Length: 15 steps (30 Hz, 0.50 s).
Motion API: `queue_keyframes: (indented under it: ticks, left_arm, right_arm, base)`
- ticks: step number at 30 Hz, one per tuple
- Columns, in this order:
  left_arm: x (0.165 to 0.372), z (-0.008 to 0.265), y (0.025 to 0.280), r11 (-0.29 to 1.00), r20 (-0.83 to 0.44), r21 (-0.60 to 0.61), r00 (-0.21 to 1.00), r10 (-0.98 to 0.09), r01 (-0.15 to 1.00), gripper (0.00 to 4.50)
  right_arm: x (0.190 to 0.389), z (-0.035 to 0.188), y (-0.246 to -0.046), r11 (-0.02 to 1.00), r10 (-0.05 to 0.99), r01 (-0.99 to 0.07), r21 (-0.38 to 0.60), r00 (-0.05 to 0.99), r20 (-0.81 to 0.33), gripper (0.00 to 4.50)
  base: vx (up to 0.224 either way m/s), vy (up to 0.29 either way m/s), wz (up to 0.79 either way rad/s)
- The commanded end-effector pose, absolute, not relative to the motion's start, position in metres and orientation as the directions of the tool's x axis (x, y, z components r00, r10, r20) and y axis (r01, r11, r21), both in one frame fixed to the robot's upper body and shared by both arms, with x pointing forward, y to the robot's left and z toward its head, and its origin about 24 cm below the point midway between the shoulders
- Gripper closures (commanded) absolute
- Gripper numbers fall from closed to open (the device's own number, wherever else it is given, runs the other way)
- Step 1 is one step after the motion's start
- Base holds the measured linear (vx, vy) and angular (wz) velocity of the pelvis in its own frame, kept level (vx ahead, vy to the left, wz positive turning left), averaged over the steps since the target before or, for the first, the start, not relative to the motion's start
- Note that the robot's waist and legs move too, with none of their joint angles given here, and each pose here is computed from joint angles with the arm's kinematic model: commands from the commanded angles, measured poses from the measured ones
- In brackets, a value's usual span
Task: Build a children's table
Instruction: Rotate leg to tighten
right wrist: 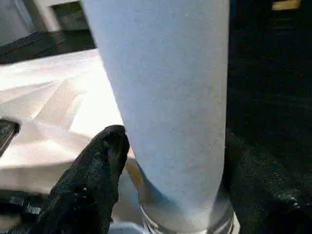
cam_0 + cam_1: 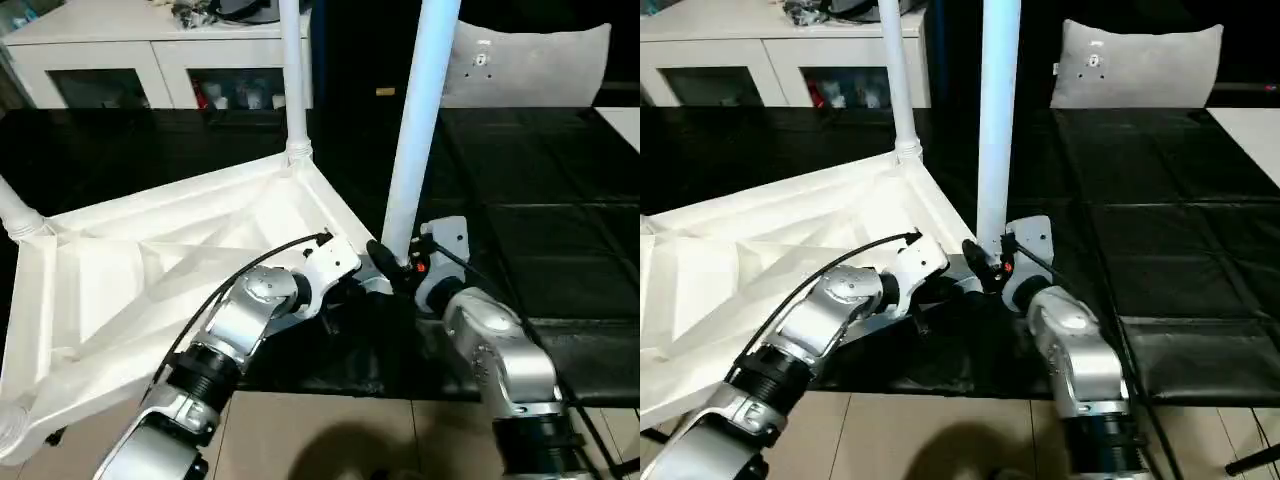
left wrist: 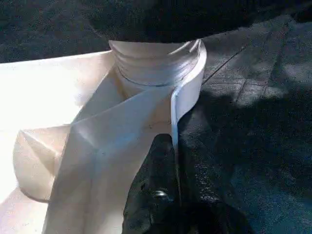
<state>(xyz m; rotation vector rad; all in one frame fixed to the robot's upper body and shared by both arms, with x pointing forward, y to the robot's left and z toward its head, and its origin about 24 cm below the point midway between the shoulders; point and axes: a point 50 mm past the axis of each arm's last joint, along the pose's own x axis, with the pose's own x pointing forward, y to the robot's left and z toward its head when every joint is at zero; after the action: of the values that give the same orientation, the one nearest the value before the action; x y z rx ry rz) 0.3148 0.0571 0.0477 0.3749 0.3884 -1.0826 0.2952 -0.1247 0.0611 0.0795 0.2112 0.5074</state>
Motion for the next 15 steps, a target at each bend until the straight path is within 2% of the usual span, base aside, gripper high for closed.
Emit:
queue_keyframes:
  ticks: [1,2,6,8,9,10,15]
  left_arm:
    - [0.317,0.065,0.05,0.364,-0.403,0.153,0.395,-0.826,0.919,4.5]
    - [0.316,0.064,0.064,0.32,-0.424,0.158,0.357,-0.832,0.934,4.5]
    - [0.312,0.062,0.078,0.233,-0.441,0.151,0.277,-0.854,0.961,4.5]
    - [0.307,0.06,0.088,0.134,-0.464,0.133,0.182,-0.867,0.982,4.5]
    - [0.307,0.06,0.088,0.134,-0.464,0.133,0.182,-0.867,0.982,4.5]
    - [0.304,0.059,0.094,0.083,-0.482,0.118,0.13,-0.867,0.99,4.5]
    - [0.299,0.059,0.101,-0.016,-0.504,0.088,0.03,-0.863,0.996,4.5]
  right_arm:
    - [0.291,0.059,-0.111,0.814,0.581,-0.562,0.149,0.795,-0.176,0.89]
    - [0.289,0.061,-0.124,0.775,0.631,-0.624,0.098,0.757,-0.172,0.77]
    - [0.287,0.066,-0.139,0.709,0.7,-0.703,0.058,0.692,-0.177,0.57]
    - [0.284,0.07,-0.151,0.637,0.761,-0.77,0.035,0.621,-0.186,0.28]
    - [0.284,0.07,-0.151,0.637,0.761,-0.77,0.035,0.621,-0.186,0.28]
    - [0.282,0.072,-0.158,0.58,0.803,-0.813,0.042,0.563,-0.195,0.15]
    - [0.276,0.075,-0.166,0.464,0.868,-0.883,0.066,0.438,-0.233,0.03]
  base:
    - [0.0,0.0,0.0]
    - [0.0,0.0,0.0]
    - [0.0,0.0,0.0]
    - [0.0,0.0,0.0]
    - [0.0,0.0,0.0]
    - [0.0,0.0,0.0]
    - [0.0,0.0,0.0]
